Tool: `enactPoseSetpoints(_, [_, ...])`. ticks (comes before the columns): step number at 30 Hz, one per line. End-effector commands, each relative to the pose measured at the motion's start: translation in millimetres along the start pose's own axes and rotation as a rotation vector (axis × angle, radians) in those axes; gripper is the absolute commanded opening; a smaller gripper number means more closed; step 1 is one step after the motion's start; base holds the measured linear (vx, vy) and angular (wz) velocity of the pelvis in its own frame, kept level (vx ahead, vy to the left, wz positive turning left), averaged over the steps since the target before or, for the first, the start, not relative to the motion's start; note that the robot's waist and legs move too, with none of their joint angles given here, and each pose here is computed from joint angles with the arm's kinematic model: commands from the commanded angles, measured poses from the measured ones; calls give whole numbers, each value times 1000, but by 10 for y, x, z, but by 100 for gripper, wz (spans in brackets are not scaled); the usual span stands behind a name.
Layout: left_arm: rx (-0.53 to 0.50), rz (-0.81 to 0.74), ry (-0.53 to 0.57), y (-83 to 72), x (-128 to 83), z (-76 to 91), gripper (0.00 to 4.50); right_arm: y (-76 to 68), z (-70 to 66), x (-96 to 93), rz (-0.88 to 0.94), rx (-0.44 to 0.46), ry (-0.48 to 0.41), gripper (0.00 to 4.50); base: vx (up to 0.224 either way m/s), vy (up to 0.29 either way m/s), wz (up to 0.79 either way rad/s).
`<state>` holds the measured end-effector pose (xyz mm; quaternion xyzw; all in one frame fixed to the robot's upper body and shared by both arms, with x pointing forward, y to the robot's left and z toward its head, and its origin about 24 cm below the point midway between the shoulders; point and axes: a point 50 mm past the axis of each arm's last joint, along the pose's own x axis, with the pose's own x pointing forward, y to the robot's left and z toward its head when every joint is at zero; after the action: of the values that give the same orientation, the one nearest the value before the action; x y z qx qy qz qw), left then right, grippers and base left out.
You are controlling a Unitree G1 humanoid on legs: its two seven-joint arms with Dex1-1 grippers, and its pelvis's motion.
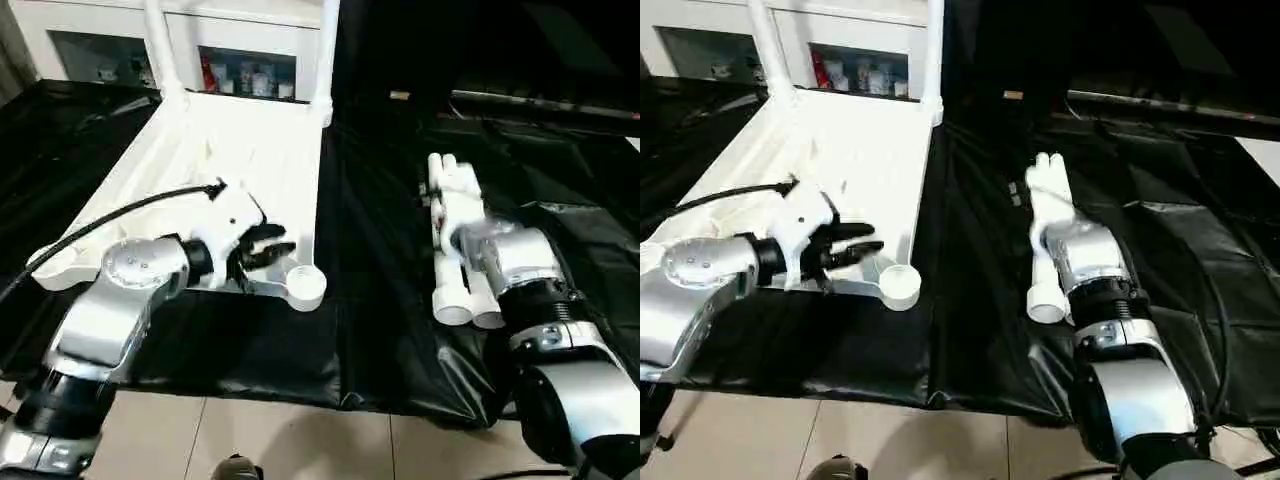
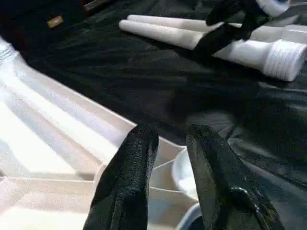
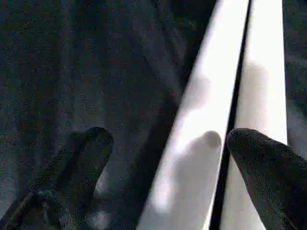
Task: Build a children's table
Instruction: Pick table leg
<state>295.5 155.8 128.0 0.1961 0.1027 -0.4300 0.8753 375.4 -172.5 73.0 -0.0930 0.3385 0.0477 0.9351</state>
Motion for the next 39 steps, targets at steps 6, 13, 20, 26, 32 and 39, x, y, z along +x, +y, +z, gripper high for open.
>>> enactPoseSetpoints(6, [17,-48,25,-72,-18,23,145,-39,36,23,-1,64,21,442,0,0,0])
enactPoseSetpoints(13, [22,-48,30,-60,-27,42,145,113,183,8,97,70,-49,442,0,0,0])
enactPoseSetpoints(20, [28,-49,33,-62,-22,44,145,114,286,-10,95,77,-88,442,0,0,0])
enactPoseSetpoints(26, [33,-49,40,-71,-18,27,145,79,126,52,43,47,-11,442,0,0,0])
enactPoseSetpoints(32, [37,-53,48,-70,-19,18,145,126,55,79,57,61,26,442,0,0,0])
enactPoseSetpoints(39, [44,-61,54,-77,-12,17,145,208,29,104,114,112,36,442,0,0,0])
